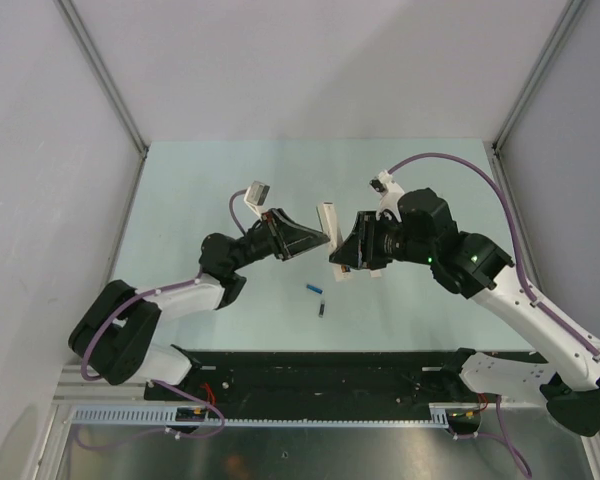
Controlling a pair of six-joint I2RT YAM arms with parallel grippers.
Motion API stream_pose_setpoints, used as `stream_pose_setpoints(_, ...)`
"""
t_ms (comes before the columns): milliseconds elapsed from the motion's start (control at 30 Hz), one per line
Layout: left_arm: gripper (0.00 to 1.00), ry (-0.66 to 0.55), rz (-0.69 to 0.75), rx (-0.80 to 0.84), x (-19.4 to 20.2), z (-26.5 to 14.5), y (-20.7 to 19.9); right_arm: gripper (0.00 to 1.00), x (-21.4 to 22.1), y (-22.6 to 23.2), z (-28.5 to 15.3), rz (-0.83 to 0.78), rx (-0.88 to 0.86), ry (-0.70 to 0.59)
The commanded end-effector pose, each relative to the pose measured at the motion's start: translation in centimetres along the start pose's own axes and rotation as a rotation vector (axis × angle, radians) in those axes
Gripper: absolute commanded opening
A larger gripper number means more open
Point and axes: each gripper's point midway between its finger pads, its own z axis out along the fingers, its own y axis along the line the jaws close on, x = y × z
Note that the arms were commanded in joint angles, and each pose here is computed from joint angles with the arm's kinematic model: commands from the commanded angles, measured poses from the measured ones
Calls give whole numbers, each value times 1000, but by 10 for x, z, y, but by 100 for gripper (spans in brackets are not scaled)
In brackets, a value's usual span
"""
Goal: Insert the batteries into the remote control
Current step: Adjust the remote control.
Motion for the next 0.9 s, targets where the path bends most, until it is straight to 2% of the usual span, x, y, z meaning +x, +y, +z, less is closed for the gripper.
stream_pose_setpoints(0, 30, -92, 282, 322, -14, -11, -87, 0, -11, 22, -6, -10, -97, -43)
stream_pose_setpoints(33, 27, -94, 285, 323, -15, -11, -87, 0, -10, 22, -4, -9, -99, -38)
stream_pose_setpoints(100, 28, -94, 281, 325, -15, -11, -88, 0, -8, 22, -3, -7, -105, -28)
stream_pose_setpoints(200, 41, -88, 278, 330, -15, -10, -90, 0, -7, 24, -2, -1, -118, -21)
stream_pose_setpoints(233, 50, -84, 275, 332, -15, -10, -90, 0, -7, 24, -2, -4, -122, -22)
stream_pose_setpoints(333, 59, -82, 272, 334, -15, -9, -91, 0, -8, 27, -2, -7, -134, -25)
stream_pose_setpoints(400, 59, -79, 274, 334, -14, -10, -91, 0, -8, 28, -2, -8, -139, -27)
stream_pose_setpoints(500, 52, -84, 281, 336, -14, -11, -92, 0, -8, 27, -1, -4, -140, -25)
stream_pose_setpoints(533, 47, -87, 282, 337, -15, -11, -93, 0, -8, 29, -2, -5, -145, -29)
stream_pose_setpoints(633, 44, -95, 279, 333, -15, -13, -92, 0, -10, 32, -4, -3, -165, -43)
stream_pose_setpoints(700, 50, -95, 277, 334, -14, -14, -93, 0, -8, 33, -5, 13, -184, -45)
stream_pose_setpoints(733, 61, -94, 279, 338, -15, -14, -95, 0, -9, 38, -6, 19, -217, -49)
stream_pose_setpoints(767, 65, -93, 282, 341, -15, -14, -97, 0, -10, 38, -6, 28, -228, -55)
stream_pose_setpoints(867, 73, -96, 295, 358, -15, -16, -104, 0, -11, 42, -9, 55, -274, -64)
